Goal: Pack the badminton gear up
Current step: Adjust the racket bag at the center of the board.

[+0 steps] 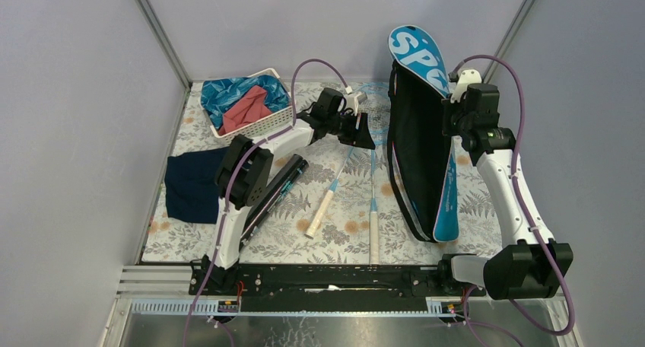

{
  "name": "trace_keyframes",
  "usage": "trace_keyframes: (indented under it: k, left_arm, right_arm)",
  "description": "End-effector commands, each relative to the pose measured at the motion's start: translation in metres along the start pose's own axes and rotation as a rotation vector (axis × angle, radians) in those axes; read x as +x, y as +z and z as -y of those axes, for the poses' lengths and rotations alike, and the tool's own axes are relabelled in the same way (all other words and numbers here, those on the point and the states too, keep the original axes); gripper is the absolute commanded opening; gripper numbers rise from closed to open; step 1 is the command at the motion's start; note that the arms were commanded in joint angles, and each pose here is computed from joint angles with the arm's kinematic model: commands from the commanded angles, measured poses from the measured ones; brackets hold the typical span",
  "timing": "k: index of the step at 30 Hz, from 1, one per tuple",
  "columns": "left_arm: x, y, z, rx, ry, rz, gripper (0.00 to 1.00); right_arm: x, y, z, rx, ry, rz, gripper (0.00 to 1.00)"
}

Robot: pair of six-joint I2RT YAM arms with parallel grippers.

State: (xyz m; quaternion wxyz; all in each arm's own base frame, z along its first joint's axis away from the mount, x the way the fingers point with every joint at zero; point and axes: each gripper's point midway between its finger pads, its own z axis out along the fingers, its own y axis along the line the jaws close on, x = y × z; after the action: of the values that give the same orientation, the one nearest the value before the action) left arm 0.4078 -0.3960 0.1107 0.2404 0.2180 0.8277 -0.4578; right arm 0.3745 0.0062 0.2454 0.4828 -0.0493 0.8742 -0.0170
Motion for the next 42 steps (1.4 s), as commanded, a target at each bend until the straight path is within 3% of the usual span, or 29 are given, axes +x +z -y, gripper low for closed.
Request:
trace_keyframes:
  k: [1,11,19,33,42]
  left_arm:
    - [-0.031,-0.020,0.034,0.043,0.091,0.077,0.64]
    - [-0.017,0.001,0.082,0.165,0.143,0.040,0.72]
    - [-0.010,0.022,0.084,0.153,0.138,0.047,0.72]
    - [-0.008,0.045,0.051,0.034,0.100,0.065,0.72]
    - [-0.010,0.030,0.064,0.045,0.116,0.071,0.72]
  right_arm:
    - [-0.055,-0.026,0.005,0.012,0.030,0.177,0.00]
    - [-0.052,-0.024,-0.011,-0.068,0.063,0.165,0.00]
    - [-0.053,-0.023,-0.016,-0.100,0.068,0.160,0.00]
    - [-0.058,-0.031,-0.017,-0.105,0.072,0.170,0.00]
    - [-0.056,-0.032,-0.016,-0.098,0.064,0.169,0.00]
